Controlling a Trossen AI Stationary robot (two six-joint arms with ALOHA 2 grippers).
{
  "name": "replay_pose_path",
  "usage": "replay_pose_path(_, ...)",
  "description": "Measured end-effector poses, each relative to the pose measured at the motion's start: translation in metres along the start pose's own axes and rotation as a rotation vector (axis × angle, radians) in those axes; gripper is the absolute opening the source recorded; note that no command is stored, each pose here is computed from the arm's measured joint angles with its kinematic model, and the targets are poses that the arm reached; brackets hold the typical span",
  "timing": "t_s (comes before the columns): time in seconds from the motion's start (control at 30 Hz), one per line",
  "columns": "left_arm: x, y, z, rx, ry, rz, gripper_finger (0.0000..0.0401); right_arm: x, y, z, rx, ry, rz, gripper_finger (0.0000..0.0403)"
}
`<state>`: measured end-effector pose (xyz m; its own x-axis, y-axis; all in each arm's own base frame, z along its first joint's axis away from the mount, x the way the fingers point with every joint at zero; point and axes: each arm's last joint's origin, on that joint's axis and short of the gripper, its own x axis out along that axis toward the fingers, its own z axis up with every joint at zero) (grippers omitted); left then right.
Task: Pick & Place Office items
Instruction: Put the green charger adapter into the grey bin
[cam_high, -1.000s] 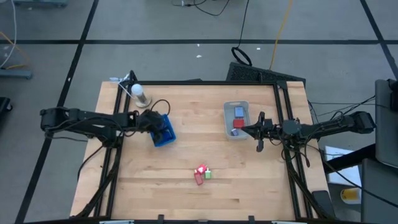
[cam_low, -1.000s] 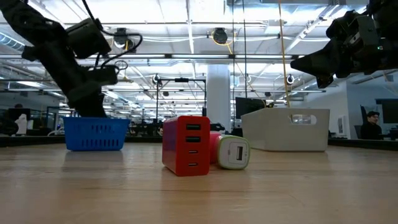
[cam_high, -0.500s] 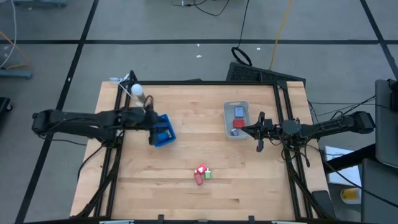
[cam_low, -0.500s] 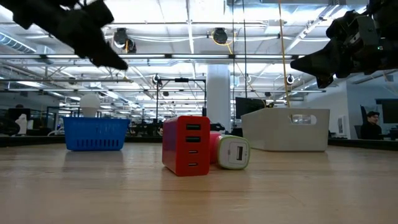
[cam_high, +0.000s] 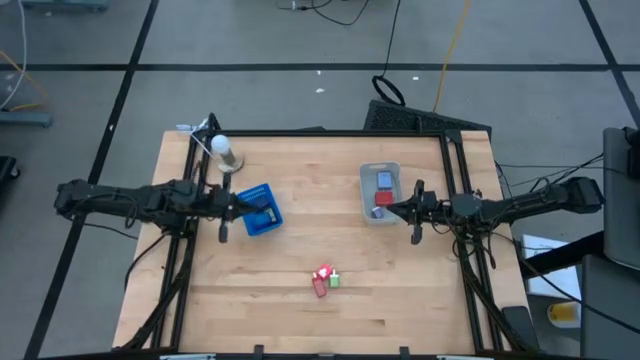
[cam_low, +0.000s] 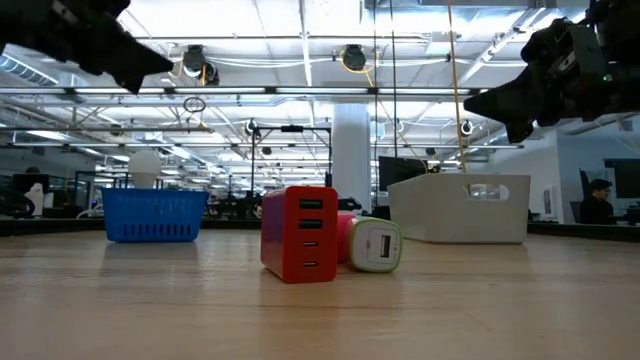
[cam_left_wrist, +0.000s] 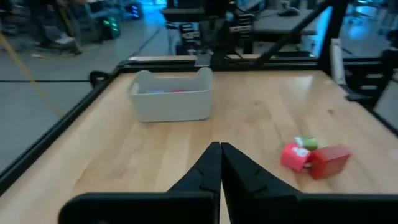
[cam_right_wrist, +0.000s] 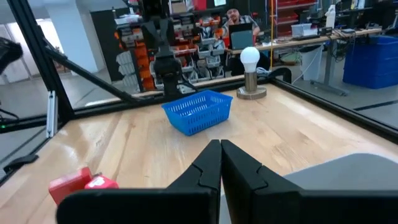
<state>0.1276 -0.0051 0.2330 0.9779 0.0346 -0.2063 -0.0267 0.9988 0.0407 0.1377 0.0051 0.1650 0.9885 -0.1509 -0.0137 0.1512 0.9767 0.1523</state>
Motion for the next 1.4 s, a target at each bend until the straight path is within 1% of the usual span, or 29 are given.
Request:
replay_pose_path(0.1,-0.005,0.001,-0.015,-0.005,-0.026,0.046,0.0003,0.001,0.0,-0.002,-0.003,0.013,0.001,0.0004)
replay_pose_path(0.2,-0.006,0.001,-0.034,-0.007,-0.038,0.057,0.0004,0.001,0.0,-0.002,-0.003,0.015,0.001,0.0004)
replay_pose_path(0.3,-0.005,0.001,-0.052,0.018,-0.07,0.096,0.0002,0.002,0.0,0.0,0.001,-0.003,0.004,0.0004)
replay_pose_path(0.37,-0.005,0.003,-0.058,0.027,-0.129,0.147,0.0004,0.002,0.001,0.0,0.0,-0.008,0.004,0.0004)
replay_pose_path(0.43,-0.003,0.003,-0.064,0.03,-0.169,0.167,0.0006,0.003,0.001,0.001,0.003,-0.023,0.007,0.0004)
replay_pose_path(0.5,-0.002,0.003,-0.071,0.046,-0.144,0.165,0.0003,0.003,0.001,0.003,0.007,-0.041,0.01,0.0004)
replay_pose_path(0.57,-0.002,0.003,-0.072,0.053,-0.132,0.168,0.0002,0.004,0.002,0.003,0.003,-0.051,0.011,0.0004)
replay_pose_path(0.67,-0.002,0.004,-0.07,0.058,-0.141,0.203,0.0007,0.005,0.002,0.002,-0.008,-0.043,0.009,0.0004)
replay_pose_path(0.8,-0.002,0.004,-0.072,0.063,-0.125,0.204,0.0009,0.007,0.001,-0.001,-0.008,-0.021,0.002,0.0004)
replay_pose_path(0.93,-0.002,0.004,-0.073,0.044,-0.113,0.202,0.001,0.008,0.0,-0.001,0.003,-0.027,-0.045,0.0004)
replay_pose_path(1.0,-0.002,0.004,-0.073,0.032,-0.115,0.202,0.001,0.01,0.001,-0.003,-0.013,-0.006,-0.045,0.0004)
replay_pose_path(1.07,-0.002,0.004,-0.073,0.03,-0.115,0.202,0.001,0.012,0.001,-0.007,-0.039,0.061,-0.031,0.0004)
replay_pose_path(1.1,-0.002,0.004,-0.073,0.03,-0.115,0.202,0.001,0.016,0.003,-0.005,-0.055,0.099,-0.033,0.0004)
replay_pose_path(1.2,-0.002,0.004,-0.073,0.027,-0.116,0.202,0.001,0.031,0.011,0.017,-0.066,0.107,-0.028,0.0004)
replay_pose_path(1.33,-0.002,0.004,-0.072,0.021,-0.13,0.206,0.001,0.046,0.022,0.026,-0.091,0.195,-0.011,0.0004)
replay_pose_path(1.4,-0.002,0.004,-0.07,0.019,-0.148,0.207,0.001,0.052,0.03,0.035,-0.09,0.185,0.015,0.0004)
